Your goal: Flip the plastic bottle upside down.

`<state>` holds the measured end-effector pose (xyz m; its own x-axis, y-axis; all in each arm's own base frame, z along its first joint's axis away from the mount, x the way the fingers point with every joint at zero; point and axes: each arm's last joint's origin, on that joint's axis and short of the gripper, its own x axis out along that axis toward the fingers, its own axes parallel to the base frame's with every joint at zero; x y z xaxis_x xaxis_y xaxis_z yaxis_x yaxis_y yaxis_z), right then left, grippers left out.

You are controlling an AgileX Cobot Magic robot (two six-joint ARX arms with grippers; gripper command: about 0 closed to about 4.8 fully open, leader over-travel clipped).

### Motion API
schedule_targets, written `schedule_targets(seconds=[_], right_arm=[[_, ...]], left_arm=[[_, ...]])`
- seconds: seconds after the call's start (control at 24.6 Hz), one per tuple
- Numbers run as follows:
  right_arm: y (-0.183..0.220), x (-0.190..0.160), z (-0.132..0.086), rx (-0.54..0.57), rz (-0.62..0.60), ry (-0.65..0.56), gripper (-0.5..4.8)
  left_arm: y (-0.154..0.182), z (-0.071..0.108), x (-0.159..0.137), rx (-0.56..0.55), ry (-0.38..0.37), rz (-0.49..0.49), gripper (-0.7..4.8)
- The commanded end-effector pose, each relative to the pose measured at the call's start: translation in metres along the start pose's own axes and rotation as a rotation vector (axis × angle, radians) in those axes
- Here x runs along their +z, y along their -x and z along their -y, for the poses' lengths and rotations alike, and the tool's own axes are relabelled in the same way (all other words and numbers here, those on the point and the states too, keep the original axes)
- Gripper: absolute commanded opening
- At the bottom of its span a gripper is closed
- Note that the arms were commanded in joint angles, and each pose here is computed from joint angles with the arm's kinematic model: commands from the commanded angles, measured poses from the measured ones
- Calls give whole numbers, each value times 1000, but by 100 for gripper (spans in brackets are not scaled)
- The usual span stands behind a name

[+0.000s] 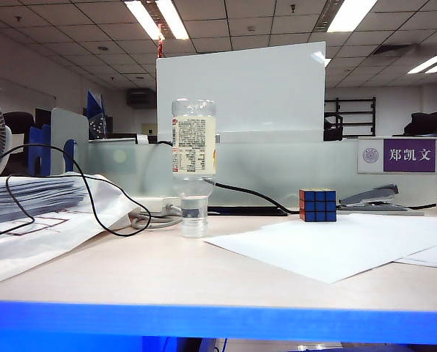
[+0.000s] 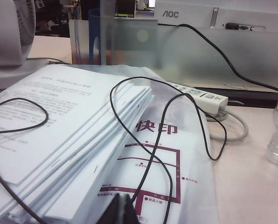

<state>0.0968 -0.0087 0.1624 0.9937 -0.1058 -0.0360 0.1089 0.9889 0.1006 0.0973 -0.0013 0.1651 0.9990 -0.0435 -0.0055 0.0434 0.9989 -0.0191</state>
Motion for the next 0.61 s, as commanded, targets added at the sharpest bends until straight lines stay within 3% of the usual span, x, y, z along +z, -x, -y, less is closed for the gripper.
schedule_targets(seconds=[0.04,0.61], right_arm=[[0,-1,0,7,8,-4,-9],[0,-1,-3,33,13,-3,-9]], left_arm=[[0,0,2,-3,-1,21,-5],[0,0,2,-3,-1,21,-5]])
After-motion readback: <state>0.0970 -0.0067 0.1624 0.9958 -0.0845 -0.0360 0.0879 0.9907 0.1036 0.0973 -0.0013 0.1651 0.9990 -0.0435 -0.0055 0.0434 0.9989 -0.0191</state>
